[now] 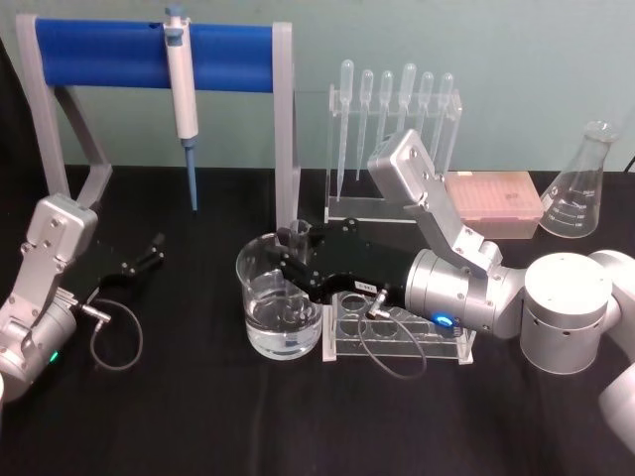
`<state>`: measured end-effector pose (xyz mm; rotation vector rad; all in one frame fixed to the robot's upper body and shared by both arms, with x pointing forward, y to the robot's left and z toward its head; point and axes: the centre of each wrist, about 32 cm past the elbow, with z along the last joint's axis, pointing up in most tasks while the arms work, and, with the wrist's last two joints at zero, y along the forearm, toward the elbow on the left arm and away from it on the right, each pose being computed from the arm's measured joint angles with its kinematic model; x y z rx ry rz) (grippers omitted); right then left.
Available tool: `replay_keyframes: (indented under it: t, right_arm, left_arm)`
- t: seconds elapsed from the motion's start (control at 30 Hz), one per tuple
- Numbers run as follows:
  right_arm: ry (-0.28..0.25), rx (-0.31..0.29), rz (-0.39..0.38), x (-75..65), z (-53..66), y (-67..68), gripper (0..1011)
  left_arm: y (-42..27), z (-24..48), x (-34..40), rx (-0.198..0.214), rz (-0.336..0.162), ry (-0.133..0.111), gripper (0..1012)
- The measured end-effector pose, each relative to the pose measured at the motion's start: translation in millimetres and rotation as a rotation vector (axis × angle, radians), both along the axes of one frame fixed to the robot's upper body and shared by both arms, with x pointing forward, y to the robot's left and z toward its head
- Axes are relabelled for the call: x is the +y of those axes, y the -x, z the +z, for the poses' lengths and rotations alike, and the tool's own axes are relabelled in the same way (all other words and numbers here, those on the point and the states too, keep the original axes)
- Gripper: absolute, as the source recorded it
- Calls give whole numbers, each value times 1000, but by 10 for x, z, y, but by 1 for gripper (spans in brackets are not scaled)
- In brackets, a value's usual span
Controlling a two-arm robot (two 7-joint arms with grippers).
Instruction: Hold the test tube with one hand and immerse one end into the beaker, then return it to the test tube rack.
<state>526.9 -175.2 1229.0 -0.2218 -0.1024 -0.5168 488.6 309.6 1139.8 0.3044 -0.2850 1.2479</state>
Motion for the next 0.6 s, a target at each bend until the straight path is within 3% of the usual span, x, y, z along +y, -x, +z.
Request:
replay_keyframes:
  t: [0.6]
  right_arm:
    - [0, 0, 0, 0, 0, 0, 224]
  left_arm:
    - [0, 0, 0, 0, 0, 0, 1000]
